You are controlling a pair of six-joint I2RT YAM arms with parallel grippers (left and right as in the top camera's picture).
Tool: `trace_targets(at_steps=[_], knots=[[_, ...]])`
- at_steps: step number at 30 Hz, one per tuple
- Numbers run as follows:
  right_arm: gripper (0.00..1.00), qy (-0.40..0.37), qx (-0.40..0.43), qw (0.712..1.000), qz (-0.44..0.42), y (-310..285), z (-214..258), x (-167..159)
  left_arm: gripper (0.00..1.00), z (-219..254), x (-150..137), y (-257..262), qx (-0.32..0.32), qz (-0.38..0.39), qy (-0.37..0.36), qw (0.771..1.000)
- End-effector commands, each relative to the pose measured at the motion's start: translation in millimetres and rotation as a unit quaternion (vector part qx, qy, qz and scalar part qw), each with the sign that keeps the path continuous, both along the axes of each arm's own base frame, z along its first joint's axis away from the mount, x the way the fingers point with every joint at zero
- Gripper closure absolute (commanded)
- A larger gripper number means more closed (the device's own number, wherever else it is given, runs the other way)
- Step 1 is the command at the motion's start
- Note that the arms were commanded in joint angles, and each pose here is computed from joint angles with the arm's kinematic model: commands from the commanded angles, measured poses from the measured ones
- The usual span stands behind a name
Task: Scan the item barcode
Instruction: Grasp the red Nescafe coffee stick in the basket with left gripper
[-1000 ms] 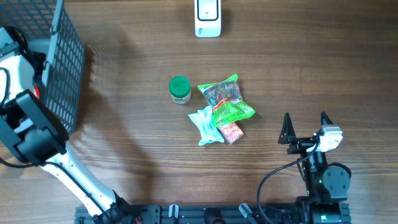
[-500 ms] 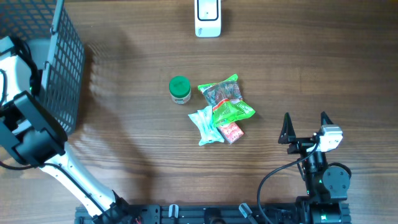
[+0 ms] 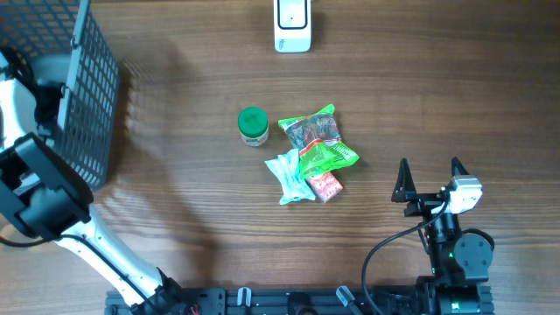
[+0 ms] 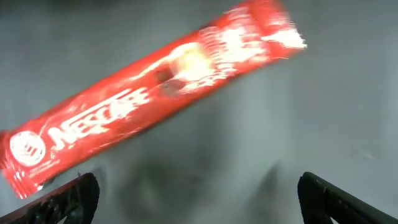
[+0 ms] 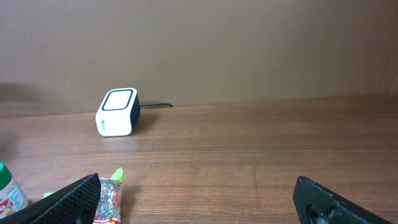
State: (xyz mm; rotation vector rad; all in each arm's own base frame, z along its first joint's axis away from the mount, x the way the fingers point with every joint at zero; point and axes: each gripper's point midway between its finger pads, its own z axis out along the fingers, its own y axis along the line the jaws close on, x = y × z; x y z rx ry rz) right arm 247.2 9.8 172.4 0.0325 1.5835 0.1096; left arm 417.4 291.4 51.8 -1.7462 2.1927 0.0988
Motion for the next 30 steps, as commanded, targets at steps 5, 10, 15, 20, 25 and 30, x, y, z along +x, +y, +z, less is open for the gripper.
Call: trace_targets(at_steps=[5, 10, 15, 20, 25, 30], knots=[[0.00, 0.000, 0.008, 1.000, 0.005, 1.6, -0.1, 0.0, 0.00, 61.9, 22.6, -1.9, 0.069, -0.175, -0.031, 0.982], [0.00, 0.000, 0.007, 1.000, 0.005, 1.6, -0.1, 0.0, 0.00, 68.1, 15.6, 20.9, 0.138, -0.198, 0.017, 0.970], [0.00, 0.000, 0.007, 1.000, 0.005, 1.6, -0.1, 0.0, 0.02, 61.4, 5.2, 27.8, 0.142, -0.201, 0.044, 0.968], [0.00, 0.000, 0.008, 1.000, 0.005, 1.6, -0.1, 0.0, 0.02, 26.0, -10.5, 32.6, 0.123, -0.193, 0.064, 0.971], [0.00, 0.000, 0.008, 1.000, 0.005, 1.6, -0.1, 0.0, 0.00, -6.7, -24.7, 35.3, 0.110, -0.185, 0.067, 0.974], [0.00, 0.000, 0.008, 1.000, 0.005, 1.6, -0.1, 0.0, 0.00, -30.5, -22.7, 26.5, 0.095, -0.194, 0.045, 0.975]])
